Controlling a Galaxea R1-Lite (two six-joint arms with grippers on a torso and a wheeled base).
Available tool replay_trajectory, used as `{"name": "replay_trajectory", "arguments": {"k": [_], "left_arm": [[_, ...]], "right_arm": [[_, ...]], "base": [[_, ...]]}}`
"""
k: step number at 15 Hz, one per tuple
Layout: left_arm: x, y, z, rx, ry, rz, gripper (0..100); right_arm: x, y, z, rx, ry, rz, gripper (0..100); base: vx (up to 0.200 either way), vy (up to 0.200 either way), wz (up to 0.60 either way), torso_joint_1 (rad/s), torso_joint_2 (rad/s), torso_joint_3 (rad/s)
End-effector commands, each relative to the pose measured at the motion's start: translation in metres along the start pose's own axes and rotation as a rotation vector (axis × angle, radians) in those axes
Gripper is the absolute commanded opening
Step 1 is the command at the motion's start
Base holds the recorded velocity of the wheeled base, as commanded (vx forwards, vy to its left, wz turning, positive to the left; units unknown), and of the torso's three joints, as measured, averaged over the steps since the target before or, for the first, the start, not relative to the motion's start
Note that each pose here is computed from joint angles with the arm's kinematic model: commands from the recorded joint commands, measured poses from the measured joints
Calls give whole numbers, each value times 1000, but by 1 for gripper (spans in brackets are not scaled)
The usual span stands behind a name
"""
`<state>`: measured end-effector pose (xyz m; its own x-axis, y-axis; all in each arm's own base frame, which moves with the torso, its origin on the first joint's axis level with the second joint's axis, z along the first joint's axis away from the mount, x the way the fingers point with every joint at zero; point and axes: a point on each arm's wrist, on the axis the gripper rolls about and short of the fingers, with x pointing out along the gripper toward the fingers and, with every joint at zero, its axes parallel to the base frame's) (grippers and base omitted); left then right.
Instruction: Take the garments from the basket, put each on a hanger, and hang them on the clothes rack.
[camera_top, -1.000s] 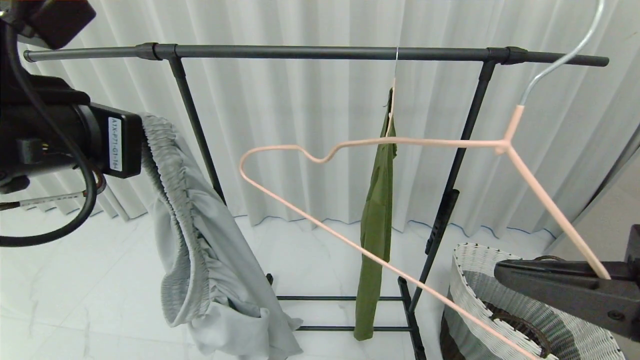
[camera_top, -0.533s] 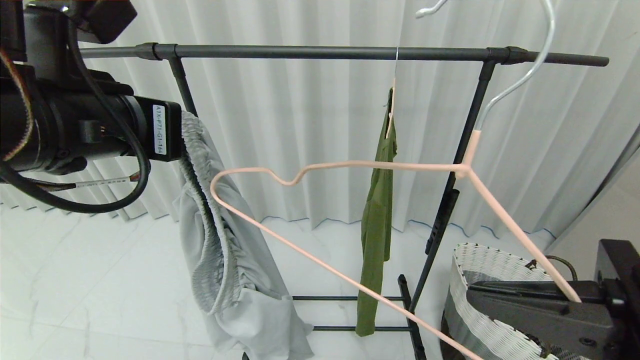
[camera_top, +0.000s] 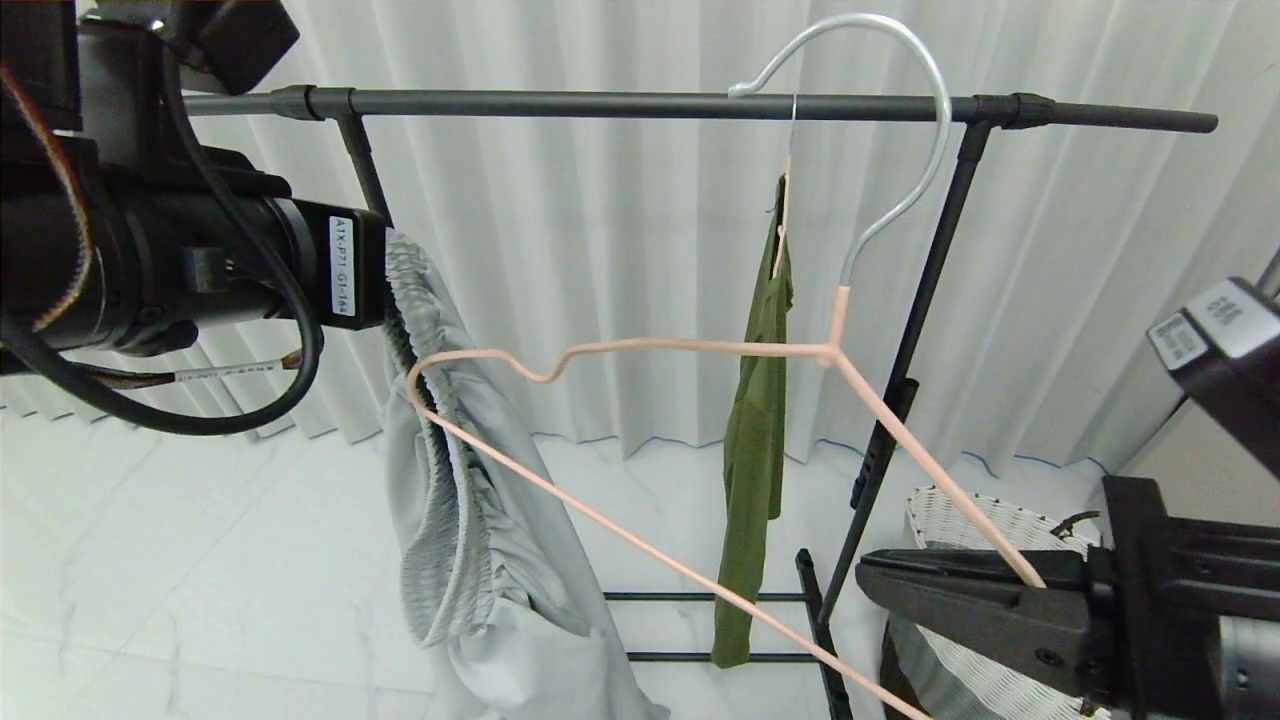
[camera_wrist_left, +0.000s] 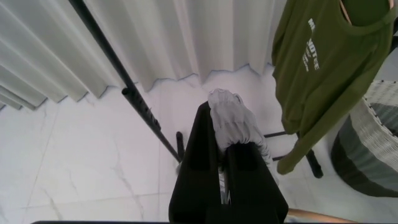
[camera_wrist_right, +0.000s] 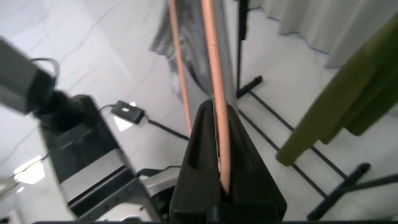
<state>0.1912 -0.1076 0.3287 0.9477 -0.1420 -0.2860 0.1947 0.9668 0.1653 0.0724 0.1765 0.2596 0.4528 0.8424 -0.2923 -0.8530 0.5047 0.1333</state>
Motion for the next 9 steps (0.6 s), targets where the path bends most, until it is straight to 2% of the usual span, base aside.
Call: {"name": "replay_trajectory", "arguments": {"k": [1,5,7,9], "left_arm": [[0,0,-1,2,5,2,0],[5,-2,-6,18,29,25,0],[12,-4,-10,30,57,104,0],[13,-10,-11,37,60,96,0]], "right_arm": [[11,-4,-2,1,14,-51,0],[36,-12,2,18,-46,-123,0],[41,-15,2,22,-48,-142,0],[44,-15,1,21,-40,-145,0]], "base": [[0,0,0,0,0,0],[0,0,0,0,0,0],[0,0,0,0,0,0],[0,0,0,0,0,0]]}}
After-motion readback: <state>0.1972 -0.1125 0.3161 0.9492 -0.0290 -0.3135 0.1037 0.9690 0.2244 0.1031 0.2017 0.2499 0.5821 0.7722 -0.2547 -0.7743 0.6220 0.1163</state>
